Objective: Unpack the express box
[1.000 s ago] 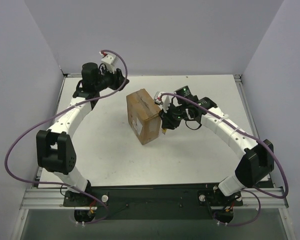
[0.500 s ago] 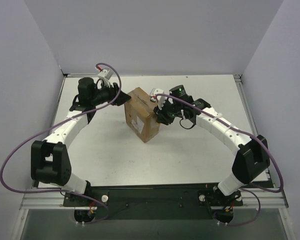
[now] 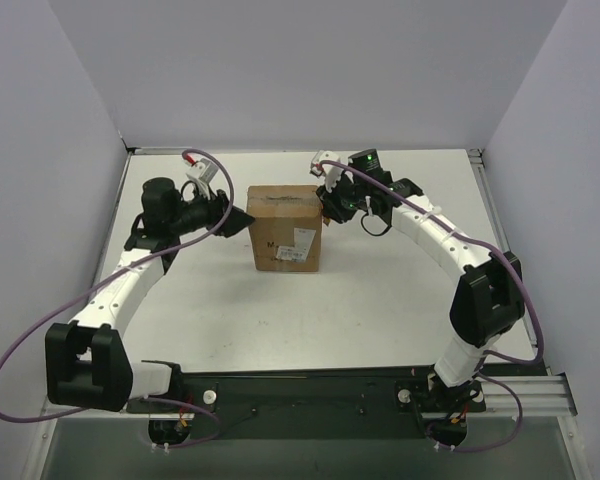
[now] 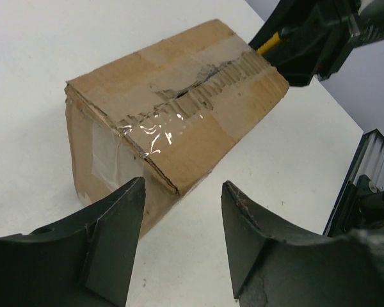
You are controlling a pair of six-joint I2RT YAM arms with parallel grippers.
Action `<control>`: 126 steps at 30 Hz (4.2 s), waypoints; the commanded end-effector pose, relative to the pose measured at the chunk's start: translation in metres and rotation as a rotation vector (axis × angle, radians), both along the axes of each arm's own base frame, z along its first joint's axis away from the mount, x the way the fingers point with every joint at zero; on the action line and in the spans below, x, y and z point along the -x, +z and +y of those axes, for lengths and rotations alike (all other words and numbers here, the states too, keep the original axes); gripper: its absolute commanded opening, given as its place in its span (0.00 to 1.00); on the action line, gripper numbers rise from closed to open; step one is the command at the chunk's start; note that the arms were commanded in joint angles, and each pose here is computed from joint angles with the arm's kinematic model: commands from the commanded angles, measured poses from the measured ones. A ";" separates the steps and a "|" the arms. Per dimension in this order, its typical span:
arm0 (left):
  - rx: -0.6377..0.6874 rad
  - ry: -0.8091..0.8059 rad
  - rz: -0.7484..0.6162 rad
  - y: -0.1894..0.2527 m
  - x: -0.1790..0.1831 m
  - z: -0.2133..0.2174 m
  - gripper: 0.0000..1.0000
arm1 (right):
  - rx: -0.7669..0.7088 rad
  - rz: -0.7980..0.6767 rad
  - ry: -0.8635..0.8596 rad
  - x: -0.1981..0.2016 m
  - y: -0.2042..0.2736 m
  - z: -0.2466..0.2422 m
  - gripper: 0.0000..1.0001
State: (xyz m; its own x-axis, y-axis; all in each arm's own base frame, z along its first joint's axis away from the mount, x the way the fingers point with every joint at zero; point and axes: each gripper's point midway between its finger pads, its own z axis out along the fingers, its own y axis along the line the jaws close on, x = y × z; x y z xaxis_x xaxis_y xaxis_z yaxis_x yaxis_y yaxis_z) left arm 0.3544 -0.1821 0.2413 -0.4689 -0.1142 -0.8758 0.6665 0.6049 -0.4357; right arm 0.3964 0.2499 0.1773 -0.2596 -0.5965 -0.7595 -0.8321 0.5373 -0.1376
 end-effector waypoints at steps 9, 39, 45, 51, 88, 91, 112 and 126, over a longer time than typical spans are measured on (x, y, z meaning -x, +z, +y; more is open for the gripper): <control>-0.174 -0.212 -0.151 0.022 0.063 0.017 0.62 | -0.046 -0.102 -0.052 -0.005 0.042 -0.013 0.00; -0.315 -0.061 -0.038 -0.040 -0.002 0.003 0.07 | -0.161 -0.051 -0.279 -0.003 0.064 -0.055 0.00; -0.343 -0.308 -0.096 -0.048 0.048 -0.038 0.09 | -0.172 -0.066 -0.316 -0.021 0.070 -0.058 0.00; -0.444 -0.423 -0.103 -0.063 0.072 -0.035 0.13 | -0.225 -0.067 -0.371 -0.036 0.082 -0.065 0.00; -0.301 -0.281 -0.042 0.035 -0.070 -0.119 0.97 | -0.797 0.228 -0.383 -0.043 0.157 -0.052 0.00; -0.267 -0.294 -0.008 0.027 -0.069 -0.122 0.97 | -0.763 0.242 -0.416 -0.040 0.146 -0.044 0.00; -0.173 -0.322 0.133 -0.005 -0.073 -0.123 0.75 | -0.643 0.090 -0.464 -0.033 0.137 -0.026 0.00; -0.182 -0.312 0.153 -0.013 -0.072 -0.121 0.73 | -0.662 0.072 -0.399 -0.020 0.142 -0.012 0.00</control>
